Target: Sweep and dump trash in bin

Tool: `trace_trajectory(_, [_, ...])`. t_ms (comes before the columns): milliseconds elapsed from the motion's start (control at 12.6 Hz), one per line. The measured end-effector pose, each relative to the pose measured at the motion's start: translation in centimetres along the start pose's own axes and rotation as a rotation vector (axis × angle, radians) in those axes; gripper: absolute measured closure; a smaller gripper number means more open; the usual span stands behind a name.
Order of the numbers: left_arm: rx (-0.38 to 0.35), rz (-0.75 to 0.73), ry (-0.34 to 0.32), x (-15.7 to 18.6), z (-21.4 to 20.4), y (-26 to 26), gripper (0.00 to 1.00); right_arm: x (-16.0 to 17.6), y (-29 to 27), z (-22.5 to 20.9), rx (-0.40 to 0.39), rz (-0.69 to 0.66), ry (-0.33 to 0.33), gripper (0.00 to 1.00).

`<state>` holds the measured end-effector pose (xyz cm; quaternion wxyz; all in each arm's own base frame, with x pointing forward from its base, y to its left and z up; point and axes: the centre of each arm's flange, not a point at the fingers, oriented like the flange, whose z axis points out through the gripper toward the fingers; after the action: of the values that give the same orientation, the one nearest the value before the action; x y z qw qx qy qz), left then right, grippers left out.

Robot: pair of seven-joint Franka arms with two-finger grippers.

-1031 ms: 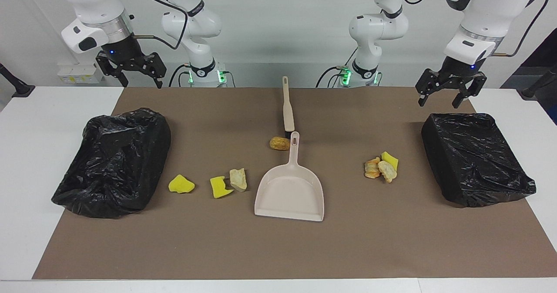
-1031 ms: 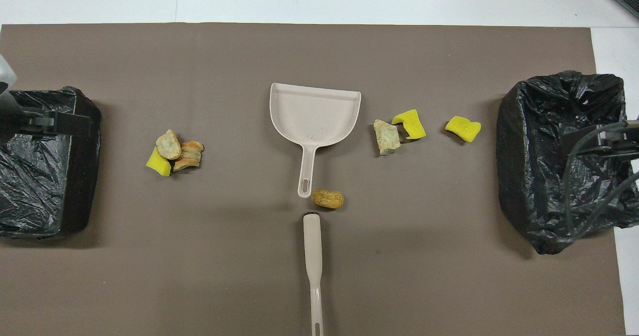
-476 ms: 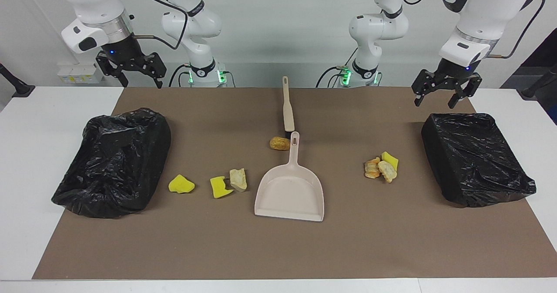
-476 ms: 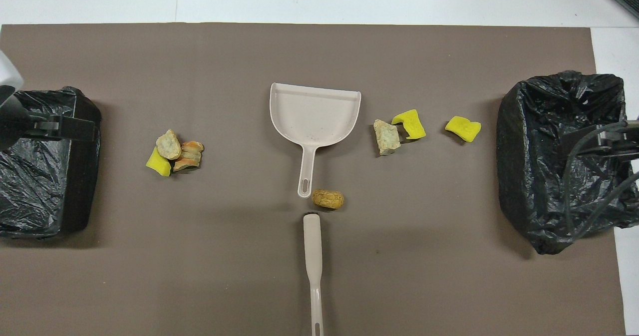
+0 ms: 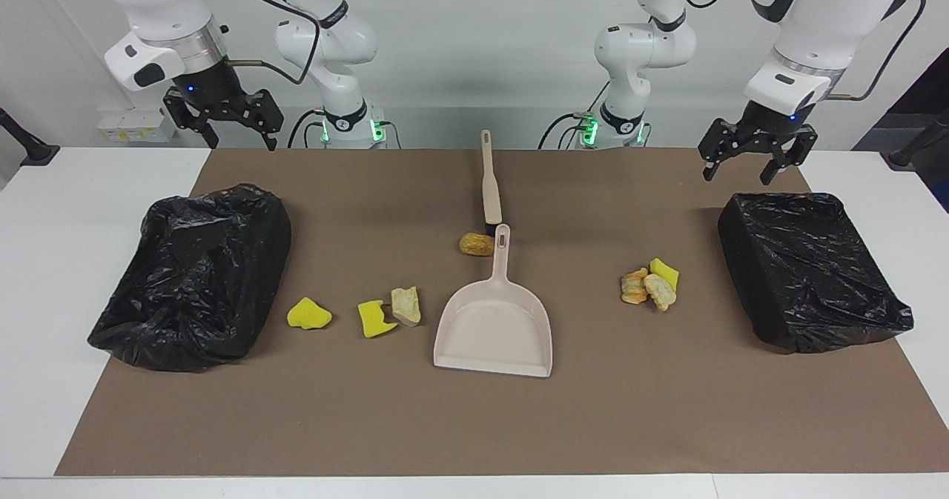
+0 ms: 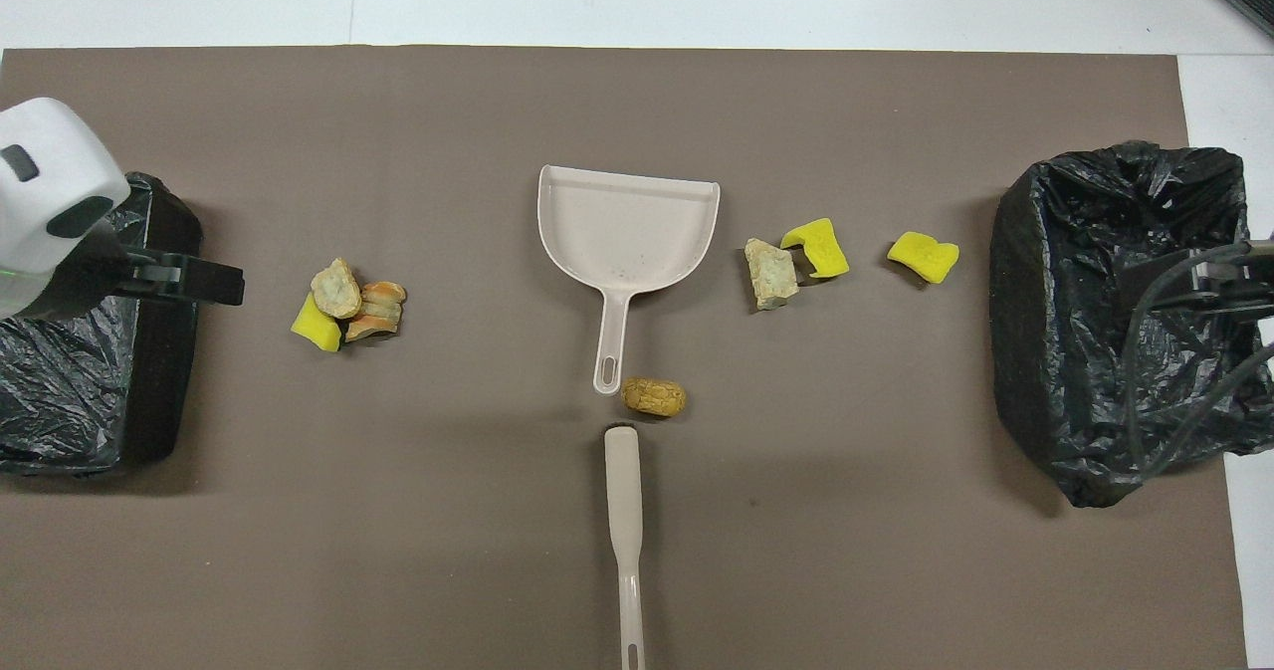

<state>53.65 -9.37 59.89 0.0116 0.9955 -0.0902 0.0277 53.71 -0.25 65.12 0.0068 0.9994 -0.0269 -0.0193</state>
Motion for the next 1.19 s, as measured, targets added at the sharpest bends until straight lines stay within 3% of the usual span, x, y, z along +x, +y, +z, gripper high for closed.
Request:
trace_trajectory(317, [0.0, 0.039, -0.07, -1.7, 3.1, 4.8, 0.0, 0.0, 0.0, 0.0, 0.0, 0.0, 0.0, 0.0])
trace_trajectory(952, [0.024, 0.108, -0.145, -10.7, 6.2, 16.9, 0.0, 0.0, 0.0, 0.0, 0.0, 0.0, 0.0, 0.0])
trace_trajectory(1190, [0.035, 0.079, -0.141, -13.7, 9.1, 21.9, 0.0, 0.0, 0.0, 0.0, 0.0, 0.0, 0.0, 0.0])
